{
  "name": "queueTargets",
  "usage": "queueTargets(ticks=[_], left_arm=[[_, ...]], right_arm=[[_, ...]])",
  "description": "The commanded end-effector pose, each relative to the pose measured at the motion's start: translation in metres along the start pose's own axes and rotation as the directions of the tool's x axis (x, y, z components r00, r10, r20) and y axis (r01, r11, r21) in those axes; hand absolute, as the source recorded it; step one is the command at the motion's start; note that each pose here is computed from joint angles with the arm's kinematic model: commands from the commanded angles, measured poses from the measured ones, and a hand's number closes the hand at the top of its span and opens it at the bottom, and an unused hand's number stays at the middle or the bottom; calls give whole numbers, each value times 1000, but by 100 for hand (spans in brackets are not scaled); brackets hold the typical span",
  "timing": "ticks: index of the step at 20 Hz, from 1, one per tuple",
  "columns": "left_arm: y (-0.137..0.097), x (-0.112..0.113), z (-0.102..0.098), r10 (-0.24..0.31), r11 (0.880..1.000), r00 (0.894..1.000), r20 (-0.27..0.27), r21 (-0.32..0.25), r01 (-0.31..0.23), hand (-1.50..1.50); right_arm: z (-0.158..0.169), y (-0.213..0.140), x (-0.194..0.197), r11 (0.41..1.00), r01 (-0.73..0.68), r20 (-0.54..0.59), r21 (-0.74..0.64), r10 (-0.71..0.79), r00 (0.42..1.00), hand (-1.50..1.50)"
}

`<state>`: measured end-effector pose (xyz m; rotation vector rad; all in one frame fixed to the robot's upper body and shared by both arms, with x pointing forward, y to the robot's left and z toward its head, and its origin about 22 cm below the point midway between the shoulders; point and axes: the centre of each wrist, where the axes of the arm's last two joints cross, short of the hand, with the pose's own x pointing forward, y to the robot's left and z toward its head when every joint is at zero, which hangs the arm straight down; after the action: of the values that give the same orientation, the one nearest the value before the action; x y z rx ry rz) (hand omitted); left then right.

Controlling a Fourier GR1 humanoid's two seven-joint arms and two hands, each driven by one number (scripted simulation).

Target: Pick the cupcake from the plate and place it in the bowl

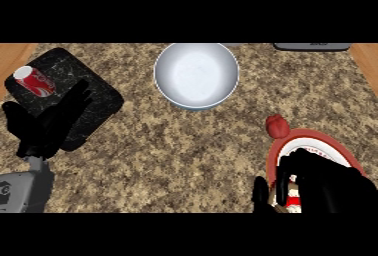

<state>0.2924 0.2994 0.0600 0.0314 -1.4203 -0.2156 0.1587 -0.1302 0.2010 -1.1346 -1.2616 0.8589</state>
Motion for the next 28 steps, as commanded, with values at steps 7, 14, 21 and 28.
queueTargets(ticks=[7, 14, 21, 28], left_arm=[[-13, -5, 0, -15, 1000, 1000, 9, -19, 15, 0], [-11, -7, 2, -11, 1000, 1000, 0, -26, 11, 0], [3, 10, -8, -13, 1000, 1000, 6, -28, 13, 0], [-7, 9, -6, -2, 1000, 1000, 29, -31, 2, 0]], right_arm=[[-36, -20, 56, 992, 129, -100, -4, -129, 987, 150], [-84, -50, 101, 986, 160, -95, -50, -165, 982, 150], [-139, -52, 140, 982, 170, -84, -82, -177, 981, 150], [-201, -15, 141, 984, 158, -185, -79, -170, 968, 150]])
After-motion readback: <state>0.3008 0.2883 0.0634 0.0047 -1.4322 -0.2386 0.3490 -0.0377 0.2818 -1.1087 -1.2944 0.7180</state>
